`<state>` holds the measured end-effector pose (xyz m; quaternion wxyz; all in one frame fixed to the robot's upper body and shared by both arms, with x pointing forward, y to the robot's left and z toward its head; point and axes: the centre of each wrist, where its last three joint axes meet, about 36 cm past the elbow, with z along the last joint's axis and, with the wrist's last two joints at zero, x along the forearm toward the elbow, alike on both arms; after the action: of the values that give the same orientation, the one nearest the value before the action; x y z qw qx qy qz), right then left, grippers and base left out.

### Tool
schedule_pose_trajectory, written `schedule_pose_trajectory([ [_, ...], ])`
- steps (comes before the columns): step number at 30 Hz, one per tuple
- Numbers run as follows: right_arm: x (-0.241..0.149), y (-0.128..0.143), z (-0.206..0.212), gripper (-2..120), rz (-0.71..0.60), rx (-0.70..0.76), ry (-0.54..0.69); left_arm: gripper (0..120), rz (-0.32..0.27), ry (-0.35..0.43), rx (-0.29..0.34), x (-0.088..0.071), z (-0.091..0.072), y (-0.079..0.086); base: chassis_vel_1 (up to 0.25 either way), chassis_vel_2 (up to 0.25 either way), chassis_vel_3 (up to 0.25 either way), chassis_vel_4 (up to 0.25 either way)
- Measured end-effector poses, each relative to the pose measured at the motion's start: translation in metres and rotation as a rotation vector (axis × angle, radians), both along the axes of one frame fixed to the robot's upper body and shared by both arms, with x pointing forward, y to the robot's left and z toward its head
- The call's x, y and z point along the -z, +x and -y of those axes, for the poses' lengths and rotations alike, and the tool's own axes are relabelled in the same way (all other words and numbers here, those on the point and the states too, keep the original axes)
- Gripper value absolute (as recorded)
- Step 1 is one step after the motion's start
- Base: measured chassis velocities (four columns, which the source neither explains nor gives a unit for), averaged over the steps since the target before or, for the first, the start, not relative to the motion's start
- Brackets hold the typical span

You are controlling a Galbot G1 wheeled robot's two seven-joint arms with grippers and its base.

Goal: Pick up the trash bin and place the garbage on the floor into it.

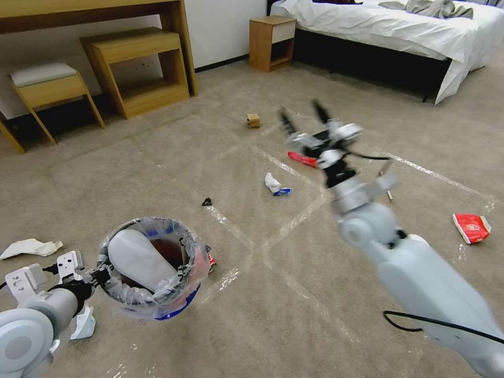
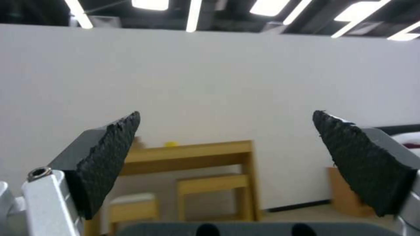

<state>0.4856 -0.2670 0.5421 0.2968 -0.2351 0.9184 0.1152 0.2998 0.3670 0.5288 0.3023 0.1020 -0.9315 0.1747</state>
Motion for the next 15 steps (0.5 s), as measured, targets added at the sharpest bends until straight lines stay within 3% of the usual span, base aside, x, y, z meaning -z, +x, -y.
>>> schedule_pose_trajectory([
  [5,0.001,-0.032,0.047,100,-0.012,0.174,0.031,1,-0.004,0.008,-0.016,0.002,-0.004,0.0,0.0,0.0,0.0,0.0],
  [15,0.016,-0.069,0.071,100,-0.045,0.393,0.049,1,-0.003,0.054,-0.059,0.008,-0.014,-0.006,0.0,0.0,0.0,0.0],
])
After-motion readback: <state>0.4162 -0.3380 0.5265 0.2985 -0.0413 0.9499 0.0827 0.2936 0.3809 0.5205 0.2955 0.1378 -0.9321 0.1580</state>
